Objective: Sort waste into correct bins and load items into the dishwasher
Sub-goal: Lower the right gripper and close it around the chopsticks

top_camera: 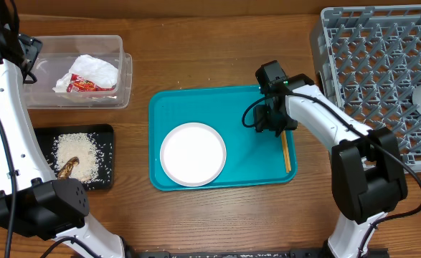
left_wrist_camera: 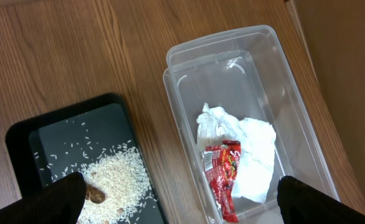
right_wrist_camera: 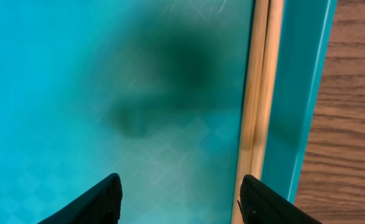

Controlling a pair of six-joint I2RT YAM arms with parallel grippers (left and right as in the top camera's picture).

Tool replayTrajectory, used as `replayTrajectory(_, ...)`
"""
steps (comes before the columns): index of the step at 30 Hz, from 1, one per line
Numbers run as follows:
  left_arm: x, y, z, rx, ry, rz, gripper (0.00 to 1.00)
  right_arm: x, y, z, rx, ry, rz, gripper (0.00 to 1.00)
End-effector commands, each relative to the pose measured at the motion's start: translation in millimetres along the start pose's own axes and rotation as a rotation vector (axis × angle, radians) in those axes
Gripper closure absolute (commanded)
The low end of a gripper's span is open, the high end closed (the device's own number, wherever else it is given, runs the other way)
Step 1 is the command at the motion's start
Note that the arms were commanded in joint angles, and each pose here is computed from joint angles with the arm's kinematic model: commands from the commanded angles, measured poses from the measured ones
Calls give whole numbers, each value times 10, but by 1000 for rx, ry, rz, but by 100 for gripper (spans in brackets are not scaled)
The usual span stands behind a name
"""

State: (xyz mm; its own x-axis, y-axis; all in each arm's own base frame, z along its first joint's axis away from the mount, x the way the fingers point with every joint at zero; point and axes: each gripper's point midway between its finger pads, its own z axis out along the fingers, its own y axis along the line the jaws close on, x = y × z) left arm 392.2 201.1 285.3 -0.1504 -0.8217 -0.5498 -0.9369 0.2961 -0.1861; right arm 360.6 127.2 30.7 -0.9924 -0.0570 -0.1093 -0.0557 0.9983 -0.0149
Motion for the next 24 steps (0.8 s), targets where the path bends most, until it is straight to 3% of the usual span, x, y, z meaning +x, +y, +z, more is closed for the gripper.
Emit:
replayTrajectory(1,-21,0,3,-9,-15,3,0,26,-87,63,39,-1,7,37)
replayTrajectory(24,-22,2,3,-9,-15,2,0,143,-82,441,52,80,3,39)
